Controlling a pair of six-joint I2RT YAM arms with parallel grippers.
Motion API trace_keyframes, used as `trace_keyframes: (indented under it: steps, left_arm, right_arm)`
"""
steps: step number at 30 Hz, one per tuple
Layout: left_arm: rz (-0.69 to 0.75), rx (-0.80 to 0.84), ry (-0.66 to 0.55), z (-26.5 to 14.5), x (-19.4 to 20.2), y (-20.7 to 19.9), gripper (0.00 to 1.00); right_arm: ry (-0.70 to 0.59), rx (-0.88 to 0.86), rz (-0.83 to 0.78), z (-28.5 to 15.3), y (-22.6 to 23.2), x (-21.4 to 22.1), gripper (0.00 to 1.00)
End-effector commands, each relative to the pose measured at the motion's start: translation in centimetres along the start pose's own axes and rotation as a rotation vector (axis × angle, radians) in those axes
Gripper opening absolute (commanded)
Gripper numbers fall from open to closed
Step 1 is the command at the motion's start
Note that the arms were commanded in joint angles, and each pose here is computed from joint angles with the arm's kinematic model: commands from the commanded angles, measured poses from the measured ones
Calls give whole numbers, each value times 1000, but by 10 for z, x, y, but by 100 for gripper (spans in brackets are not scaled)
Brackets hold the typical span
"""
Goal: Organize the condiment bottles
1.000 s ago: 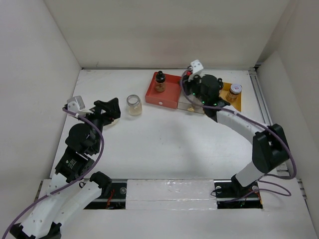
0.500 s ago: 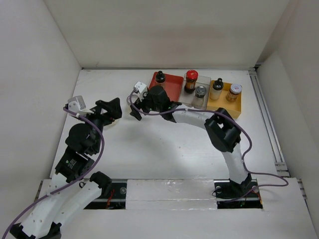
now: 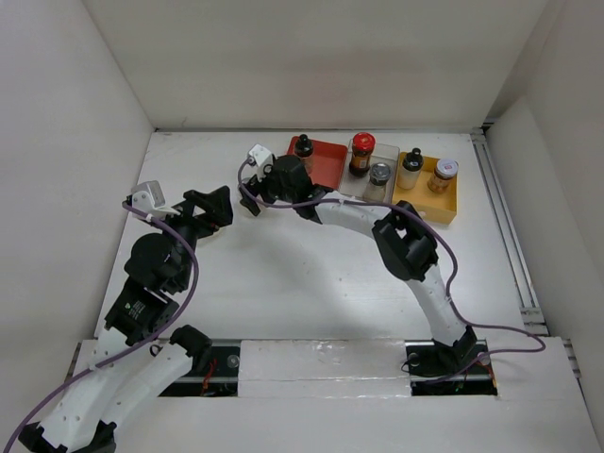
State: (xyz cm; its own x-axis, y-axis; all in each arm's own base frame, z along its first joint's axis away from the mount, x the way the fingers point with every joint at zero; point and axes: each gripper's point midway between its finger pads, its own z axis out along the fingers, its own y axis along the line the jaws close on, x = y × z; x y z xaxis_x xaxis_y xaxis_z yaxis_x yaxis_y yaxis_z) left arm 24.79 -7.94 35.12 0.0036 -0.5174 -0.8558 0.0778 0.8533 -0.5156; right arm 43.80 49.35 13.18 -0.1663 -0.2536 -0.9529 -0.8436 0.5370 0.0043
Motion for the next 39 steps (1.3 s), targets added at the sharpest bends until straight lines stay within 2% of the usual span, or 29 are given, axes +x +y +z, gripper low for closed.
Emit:
trace_keyframes:
  steps: [1,6,9,10,12,15,20,21,24,28,32,39]
  left_arm:
    - [-8,29,-28,2,-9,-8,94]
    - [-8,29,-28,2,-9,-8,94]
    - [-8,29,-28,2,-9,-8,94]
    - [-8,29,-28,2,-9,-8,94]
    - [-7,37,-23,2,-8,-9,94]
    - [-12,41,-30,2,-10,-11,94]
    - [-12,41,-30,2,-10,-11,94]
    - [-12,41,-30,2,-10,-11,94]
    - [-12,41,-30,2,-10,-11,94]
    - [-11,49,-26,2,-9,-12,94]
    - [-11,49,-26,2,-9,-12,94]
    - [-11,57,-22,1,-8,-13,94]
  right_arm:
    - [-54,-11,-1,12,5,-18,100]
    - [-84,1,4,20,2,-24,95]
    - [-105,-8,18,23,3,-28,84]
    - [-110,-9,31,26,4,-26,77]
    - [-143,-35,47,26,9,-32,71]
    - [-168,-51,65,26,12,-35,51]
    - [-228,-86,67,5,21,-56,50]
    - [-282,-86,54,-11,23,-84,50]
    - [-389,-97,25,-49,29,-133,50]
    - [-468,-61,19,-92,7,-171,50]
    - [-485,-3,27,-121,-28,-175,50]
    - [-422,213,80,-145,-118,-141,50]
